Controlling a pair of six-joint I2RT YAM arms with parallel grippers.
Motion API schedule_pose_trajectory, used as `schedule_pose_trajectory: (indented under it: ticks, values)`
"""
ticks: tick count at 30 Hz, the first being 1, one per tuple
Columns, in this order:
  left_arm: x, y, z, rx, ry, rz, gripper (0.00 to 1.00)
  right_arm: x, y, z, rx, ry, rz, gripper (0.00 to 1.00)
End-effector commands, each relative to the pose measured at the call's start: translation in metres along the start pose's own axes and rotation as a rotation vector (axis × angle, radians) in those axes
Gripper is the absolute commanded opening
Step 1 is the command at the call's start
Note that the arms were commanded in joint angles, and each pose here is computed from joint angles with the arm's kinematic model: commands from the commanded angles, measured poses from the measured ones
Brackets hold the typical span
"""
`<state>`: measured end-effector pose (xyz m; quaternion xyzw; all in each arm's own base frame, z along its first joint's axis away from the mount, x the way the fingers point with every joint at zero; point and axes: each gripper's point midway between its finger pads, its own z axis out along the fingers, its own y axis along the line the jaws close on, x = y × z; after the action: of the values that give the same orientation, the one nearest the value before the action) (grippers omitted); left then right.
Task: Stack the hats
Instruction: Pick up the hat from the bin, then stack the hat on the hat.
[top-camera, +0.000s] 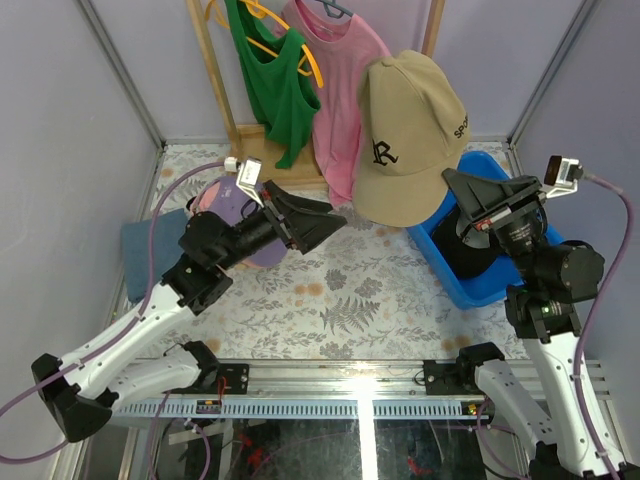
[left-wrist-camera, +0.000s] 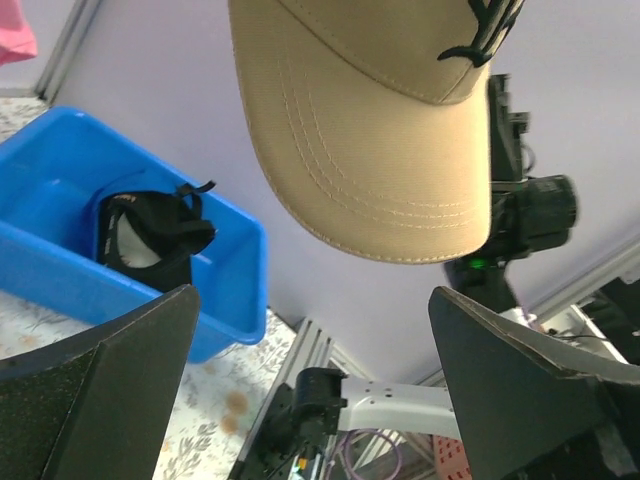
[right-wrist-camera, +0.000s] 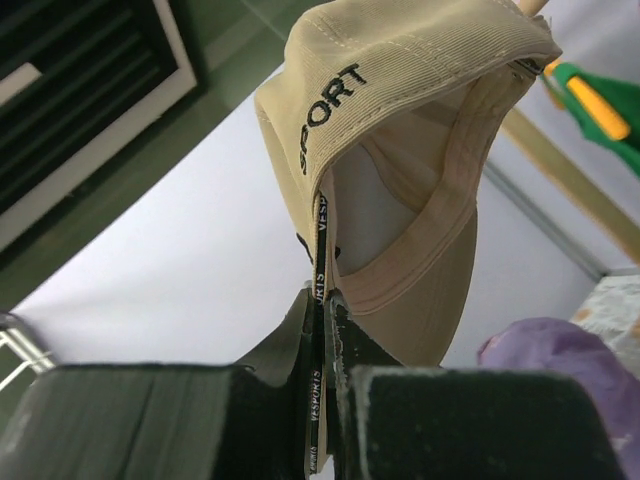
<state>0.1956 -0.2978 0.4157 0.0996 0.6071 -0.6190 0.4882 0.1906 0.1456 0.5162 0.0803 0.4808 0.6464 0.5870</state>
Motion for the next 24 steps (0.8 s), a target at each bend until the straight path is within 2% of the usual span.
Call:
schedule_pose_trajectory:
  ticks: [1,5,10,24]
  values:
    - [-0.035,-0.041,-0.010,0.155,-0.150,-0.025,0.99,0.001,0.045,-0.002,-0.215,0.035,0.096,0.00]
    - [-0.050,-0.048,-0.021,0.169,-0.236,-0.038,1.00,0.004,0.047,-0.003,-0.255,0.056,0.163,0.00]
    - [-0.059,-0.050,-0.024,0.188,-0.285,-0.051,1.00,0.007,0.049,-0.004,-0.295,0.078,0.216,0.00]
    - [-0.069,-0.054,-0.005,0.260,-0.297,-0.094,1.00,0.011,0.051,-0.005,-0.342,0.099,0.274,0.00]
